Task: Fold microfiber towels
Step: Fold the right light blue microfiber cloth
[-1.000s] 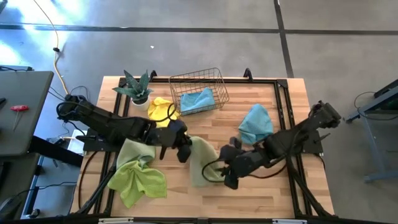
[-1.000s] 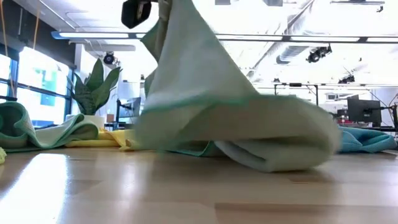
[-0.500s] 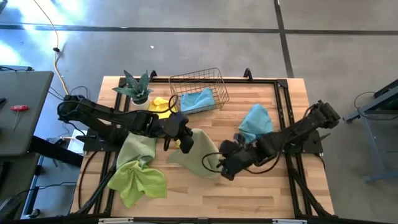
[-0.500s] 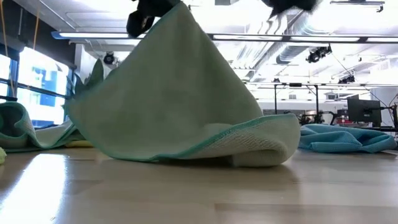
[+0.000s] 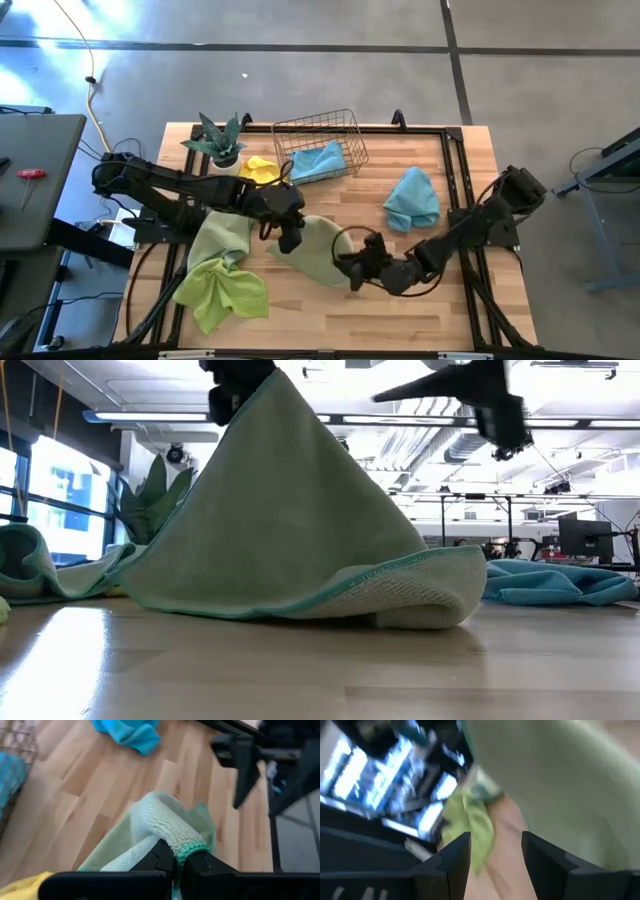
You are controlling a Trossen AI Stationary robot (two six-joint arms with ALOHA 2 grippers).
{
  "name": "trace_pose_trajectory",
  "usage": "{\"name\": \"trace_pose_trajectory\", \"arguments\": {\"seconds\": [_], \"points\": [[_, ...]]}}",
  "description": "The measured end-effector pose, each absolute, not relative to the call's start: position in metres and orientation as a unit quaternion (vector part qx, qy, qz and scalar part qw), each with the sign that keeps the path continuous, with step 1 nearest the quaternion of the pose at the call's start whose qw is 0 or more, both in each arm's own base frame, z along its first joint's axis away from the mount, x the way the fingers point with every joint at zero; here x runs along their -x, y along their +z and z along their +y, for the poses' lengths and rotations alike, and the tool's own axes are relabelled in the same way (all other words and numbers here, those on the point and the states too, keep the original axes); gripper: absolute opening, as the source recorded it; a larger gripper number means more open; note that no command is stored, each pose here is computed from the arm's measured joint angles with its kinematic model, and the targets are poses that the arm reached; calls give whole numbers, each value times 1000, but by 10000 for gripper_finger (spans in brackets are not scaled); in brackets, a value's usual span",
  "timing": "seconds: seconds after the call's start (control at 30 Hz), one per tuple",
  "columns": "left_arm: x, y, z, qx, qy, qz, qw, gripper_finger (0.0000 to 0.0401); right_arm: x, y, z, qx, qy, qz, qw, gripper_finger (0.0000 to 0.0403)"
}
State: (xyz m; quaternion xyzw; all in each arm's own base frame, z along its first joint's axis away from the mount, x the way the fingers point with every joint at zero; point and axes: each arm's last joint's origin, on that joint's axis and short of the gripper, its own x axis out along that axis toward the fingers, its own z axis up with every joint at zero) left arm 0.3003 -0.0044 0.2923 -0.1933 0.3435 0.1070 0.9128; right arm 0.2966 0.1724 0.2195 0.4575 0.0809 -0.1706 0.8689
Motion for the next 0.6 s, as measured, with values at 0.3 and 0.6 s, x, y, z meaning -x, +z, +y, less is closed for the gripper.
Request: {"name": "trace_pose_trajectory", "arguments": {"seconds": [0.3, 0.6], "points": [[-302, 292, 19, 177, 36, 350, 919, 0, -313, 228, 158, -449, -181, 5, 875, 167], [-301, 293, 33, 176, 37, 347, 921, 0, -339, 253, 153, -332, -217, 0, 918, 167]]}}
